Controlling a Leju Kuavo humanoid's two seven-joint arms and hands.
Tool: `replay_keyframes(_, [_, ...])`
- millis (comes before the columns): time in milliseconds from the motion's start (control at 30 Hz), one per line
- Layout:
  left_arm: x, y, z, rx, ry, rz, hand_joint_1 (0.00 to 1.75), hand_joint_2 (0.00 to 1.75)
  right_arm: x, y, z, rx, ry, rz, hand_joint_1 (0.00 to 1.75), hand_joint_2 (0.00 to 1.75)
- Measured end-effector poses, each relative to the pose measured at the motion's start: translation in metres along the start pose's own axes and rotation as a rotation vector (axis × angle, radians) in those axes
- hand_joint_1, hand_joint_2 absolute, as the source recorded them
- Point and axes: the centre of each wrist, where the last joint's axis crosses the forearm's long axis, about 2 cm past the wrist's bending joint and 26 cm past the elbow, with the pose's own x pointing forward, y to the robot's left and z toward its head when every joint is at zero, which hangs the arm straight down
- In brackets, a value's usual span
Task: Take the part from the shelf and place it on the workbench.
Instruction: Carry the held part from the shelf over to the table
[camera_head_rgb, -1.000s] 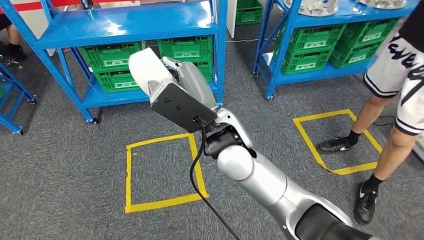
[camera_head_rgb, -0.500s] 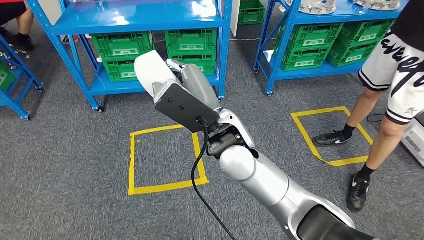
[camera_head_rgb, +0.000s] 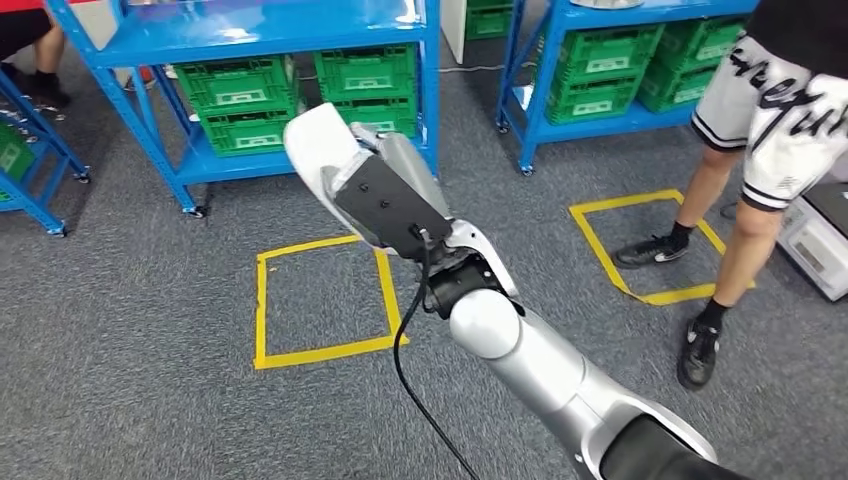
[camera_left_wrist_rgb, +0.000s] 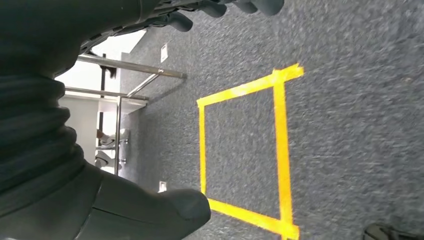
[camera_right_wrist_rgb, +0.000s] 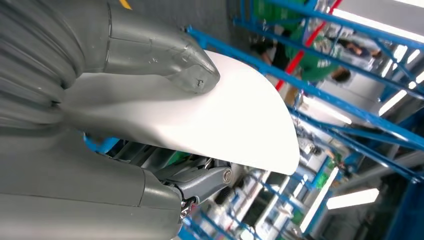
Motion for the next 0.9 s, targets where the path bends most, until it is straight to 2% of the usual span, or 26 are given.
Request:
replay_keyframes(167, [-0.0008,0.0011,-0.0002,0.002,0.003,-0.002,0.00,1.75,-0.0012,0.0049,0.0047,0.021,0.026,-0.045,1.75,1.75])
replay_keyframes(900, [0.0024,0.0030,-0.0002,0.000,0.013,-0.020,0.00,1.75,-0.0062,-0.0004,0.0043,0.030,0.031,-0.033,1.75,1.75])
